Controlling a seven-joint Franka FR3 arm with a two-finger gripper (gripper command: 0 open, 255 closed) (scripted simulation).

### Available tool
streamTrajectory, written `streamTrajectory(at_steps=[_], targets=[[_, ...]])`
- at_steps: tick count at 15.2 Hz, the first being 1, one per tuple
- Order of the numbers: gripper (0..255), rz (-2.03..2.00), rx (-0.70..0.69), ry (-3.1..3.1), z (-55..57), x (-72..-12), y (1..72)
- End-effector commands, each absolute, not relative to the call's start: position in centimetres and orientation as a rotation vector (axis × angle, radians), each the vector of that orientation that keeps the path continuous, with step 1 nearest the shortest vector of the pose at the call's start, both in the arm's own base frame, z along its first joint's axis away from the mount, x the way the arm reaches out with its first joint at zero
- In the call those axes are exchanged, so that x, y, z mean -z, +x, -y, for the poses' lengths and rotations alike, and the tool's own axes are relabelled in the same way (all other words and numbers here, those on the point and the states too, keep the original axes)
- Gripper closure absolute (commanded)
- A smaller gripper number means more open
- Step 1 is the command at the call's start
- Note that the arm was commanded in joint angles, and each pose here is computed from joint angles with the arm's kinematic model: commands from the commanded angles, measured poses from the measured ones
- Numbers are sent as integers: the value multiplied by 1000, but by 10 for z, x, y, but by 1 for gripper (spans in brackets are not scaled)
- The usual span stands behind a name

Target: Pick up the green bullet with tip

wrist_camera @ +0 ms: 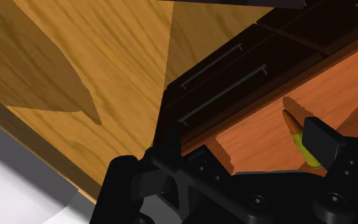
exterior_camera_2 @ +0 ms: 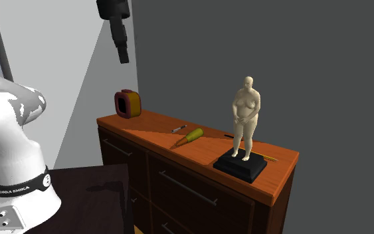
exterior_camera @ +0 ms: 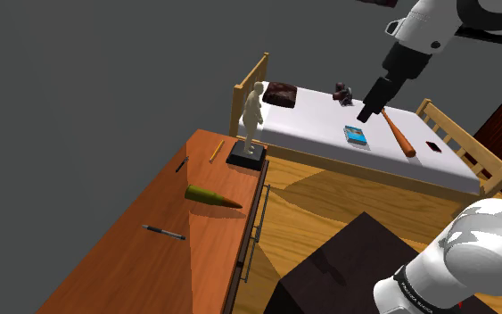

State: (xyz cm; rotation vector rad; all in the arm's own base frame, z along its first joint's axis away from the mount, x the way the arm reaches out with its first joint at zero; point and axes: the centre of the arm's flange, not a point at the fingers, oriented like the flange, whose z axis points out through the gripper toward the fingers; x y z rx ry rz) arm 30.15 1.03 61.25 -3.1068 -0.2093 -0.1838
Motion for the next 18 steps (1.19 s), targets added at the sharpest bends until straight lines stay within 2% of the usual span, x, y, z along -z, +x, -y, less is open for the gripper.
streamTrajectory(at_steps=[1,18], targets=[[0,209,184,-3107,-10,-613,302],[0,532,11,-3149,-148,-480,446]])
